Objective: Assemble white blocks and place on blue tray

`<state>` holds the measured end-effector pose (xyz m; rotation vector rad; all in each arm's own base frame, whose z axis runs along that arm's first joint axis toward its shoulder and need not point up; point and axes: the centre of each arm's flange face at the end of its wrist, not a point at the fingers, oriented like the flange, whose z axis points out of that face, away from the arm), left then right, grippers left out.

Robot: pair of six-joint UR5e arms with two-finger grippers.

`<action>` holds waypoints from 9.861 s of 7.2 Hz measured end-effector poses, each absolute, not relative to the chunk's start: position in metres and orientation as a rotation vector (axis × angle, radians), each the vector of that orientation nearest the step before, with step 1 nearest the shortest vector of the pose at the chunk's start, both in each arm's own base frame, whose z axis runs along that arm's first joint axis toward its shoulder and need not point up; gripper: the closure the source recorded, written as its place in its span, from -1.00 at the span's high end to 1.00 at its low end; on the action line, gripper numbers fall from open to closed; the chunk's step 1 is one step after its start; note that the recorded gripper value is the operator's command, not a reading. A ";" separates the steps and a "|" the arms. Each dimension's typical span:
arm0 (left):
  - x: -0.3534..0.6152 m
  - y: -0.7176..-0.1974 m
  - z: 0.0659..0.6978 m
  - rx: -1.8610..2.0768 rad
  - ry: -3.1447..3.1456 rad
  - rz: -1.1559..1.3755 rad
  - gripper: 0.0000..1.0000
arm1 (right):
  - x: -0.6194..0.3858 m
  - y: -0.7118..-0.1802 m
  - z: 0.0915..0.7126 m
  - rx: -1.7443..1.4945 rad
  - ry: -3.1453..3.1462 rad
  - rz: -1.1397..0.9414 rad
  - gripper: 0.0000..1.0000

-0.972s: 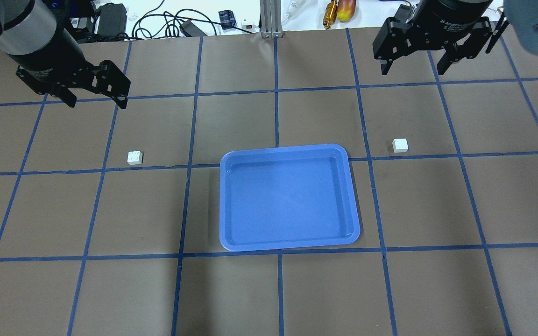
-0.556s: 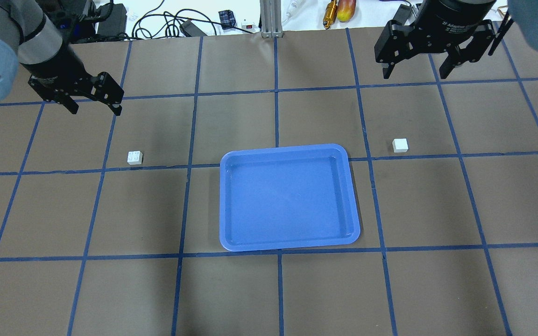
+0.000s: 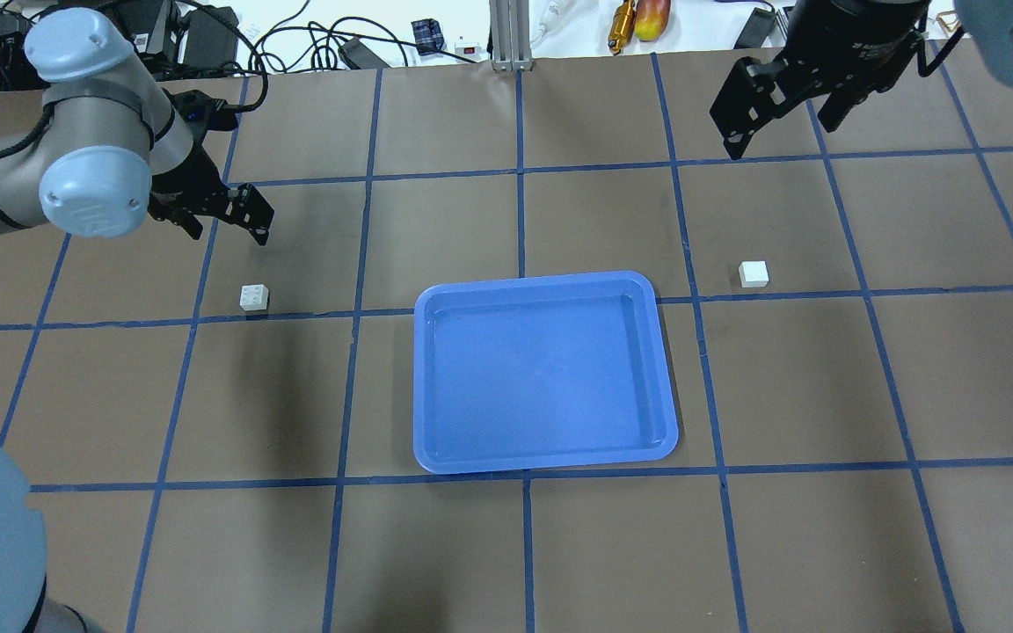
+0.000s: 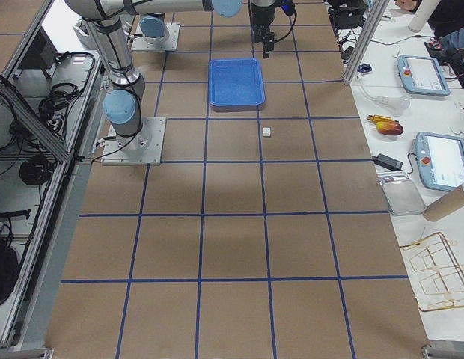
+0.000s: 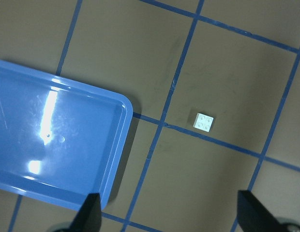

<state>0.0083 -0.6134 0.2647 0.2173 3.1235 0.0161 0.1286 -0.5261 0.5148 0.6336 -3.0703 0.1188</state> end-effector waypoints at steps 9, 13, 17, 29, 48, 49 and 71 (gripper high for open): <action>0.024 -0.579 0.170 0.224 3.175 0.037 -0.39 | -0.057 -0.628 0.323 1.868 -2.621 0.303 1.00; 0.020 -0.579 0.177 0.195 3.179 -0.007 -0.79 | -0.112 -0.614 0.228 2.176 -2.548 0.635 0.98; -0.050 -0.567 0.229 0.056 3.286 -0.066 -0.84 | -0.092 -0.590 0.173 2.288 -2.600 0.670 0.99; -0.348 -0.460 0.197 -0.148 3.321 0.052 -0.47 | -0.055 -0.587 0.164 2.380 -2.561 0.677 -0.79; -0.271 -0.479 0.177 -0.547 3.418 0.348 -1.00 | 0.242 -0.460 0.175 2.390 -2.459 0.662 -0.72; -0.271 -0.479 0.176 -0.551 3.416 0.354 -1.00 | 0.242 -0.460 0.173 2.389 -2.462 0.658 -0.72; -0.281 -0.480 0.173 -0.446 3.459 0.352 -1.00 | 0.233 -0.505 0.272 2.064 -2.612 0.547 1.00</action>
